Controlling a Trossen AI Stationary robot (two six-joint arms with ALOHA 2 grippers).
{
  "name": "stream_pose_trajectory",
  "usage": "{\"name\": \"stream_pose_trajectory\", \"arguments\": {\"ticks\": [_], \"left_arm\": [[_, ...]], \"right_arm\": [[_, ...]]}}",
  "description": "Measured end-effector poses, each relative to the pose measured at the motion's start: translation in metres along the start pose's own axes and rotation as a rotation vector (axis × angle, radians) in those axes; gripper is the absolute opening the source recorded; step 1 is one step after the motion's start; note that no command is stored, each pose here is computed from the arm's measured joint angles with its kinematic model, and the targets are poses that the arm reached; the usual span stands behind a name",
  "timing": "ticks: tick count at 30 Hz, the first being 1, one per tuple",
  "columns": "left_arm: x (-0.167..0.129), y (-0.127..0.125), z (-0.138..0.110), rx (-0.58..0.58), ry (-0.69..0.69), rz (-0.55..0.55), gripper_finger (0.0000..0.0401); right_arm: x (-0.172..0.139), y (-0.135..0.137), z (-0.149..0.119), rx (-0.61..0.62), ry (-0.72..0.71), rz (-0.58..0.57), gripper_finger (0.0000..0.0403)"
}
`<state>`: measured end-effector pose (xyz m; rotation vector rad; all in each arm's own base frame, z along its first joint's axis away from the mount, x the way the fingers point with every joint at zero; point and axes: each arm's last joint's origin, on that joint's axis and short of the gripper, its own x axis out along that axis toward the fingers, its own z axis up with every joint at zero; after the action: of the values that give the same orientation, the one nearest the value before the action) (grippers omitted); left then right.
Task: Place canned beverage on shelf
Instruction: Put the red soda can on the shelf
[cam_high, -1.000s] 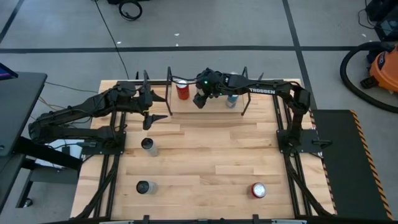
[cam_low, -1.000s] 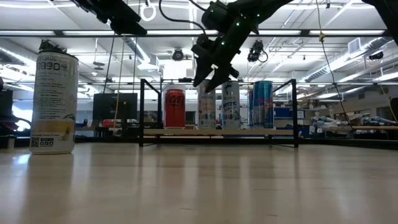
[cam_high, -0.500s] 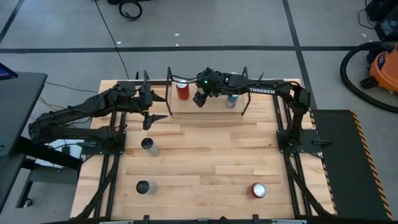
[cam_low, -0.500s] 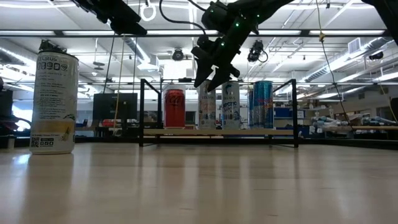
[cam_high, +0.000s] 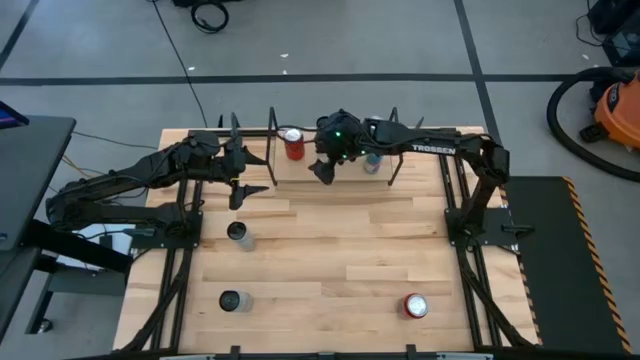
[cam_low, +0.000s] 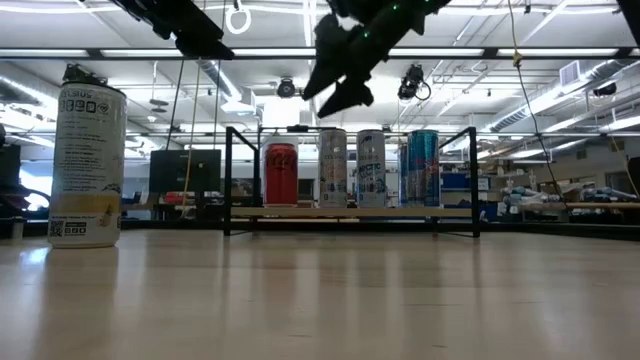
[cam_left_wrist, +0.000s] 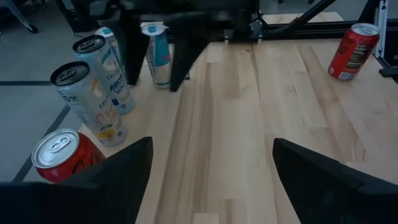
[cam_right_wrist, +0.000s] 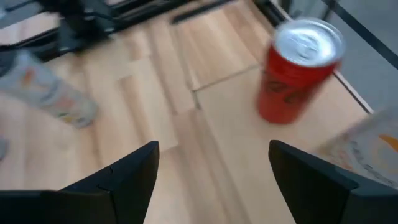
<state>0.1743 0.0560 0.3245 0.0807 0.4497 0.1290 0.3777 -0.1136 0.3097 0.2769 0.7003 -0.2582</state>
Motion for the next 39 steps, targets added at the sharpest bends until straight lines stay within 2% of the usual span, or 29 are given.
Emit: {"name": "stream_pose_trajectory", "arguments": {"ticks": [8,11,17,22,28,34,39], "left_arm": [[0.0,0.002,0.006,0.001,-0.059,0.036,0.0332],[0.0,0.003,0.008,-0.038,-0.075,0.054,0.0332],[0.0,0.001,0.008,-0.038,-0.073,0.045,0.0332],[0.0,-0.002,0.008,-0.033,-0.073,0.027,0.0332],[0.0,-0.003,0.007,-0.033,-0.065,0.019,0.0332],[0.001,-0.003,0.003,-0.039,-0.023,0.013,0.0332],[0.001,-0.003,0.004,-0.04,-0.03,0.014,0.0332]], "right_arm": [[-0.006,0.039,-0.006,-0.167,0.037,0.305,0.0312],[-0.012,0.052,-0.013,-0.201,0.085,0.366,0.0312],[-0.05,0.082,-0.022,-0.218,0.138,0.402,0.0312],[-0.088,0.104,-0.028,-0.239,0.104,0.362,0.0312],[-0.125,0.119,-0.038,-0.255,0.096,0.338,0.0312],[-0.149,0.126,-0.056,-0.257,0.198,0.318,0.0312],[-0.159,0.137,-0.073,-0.316,0.292,0.321,0.0312]]}}
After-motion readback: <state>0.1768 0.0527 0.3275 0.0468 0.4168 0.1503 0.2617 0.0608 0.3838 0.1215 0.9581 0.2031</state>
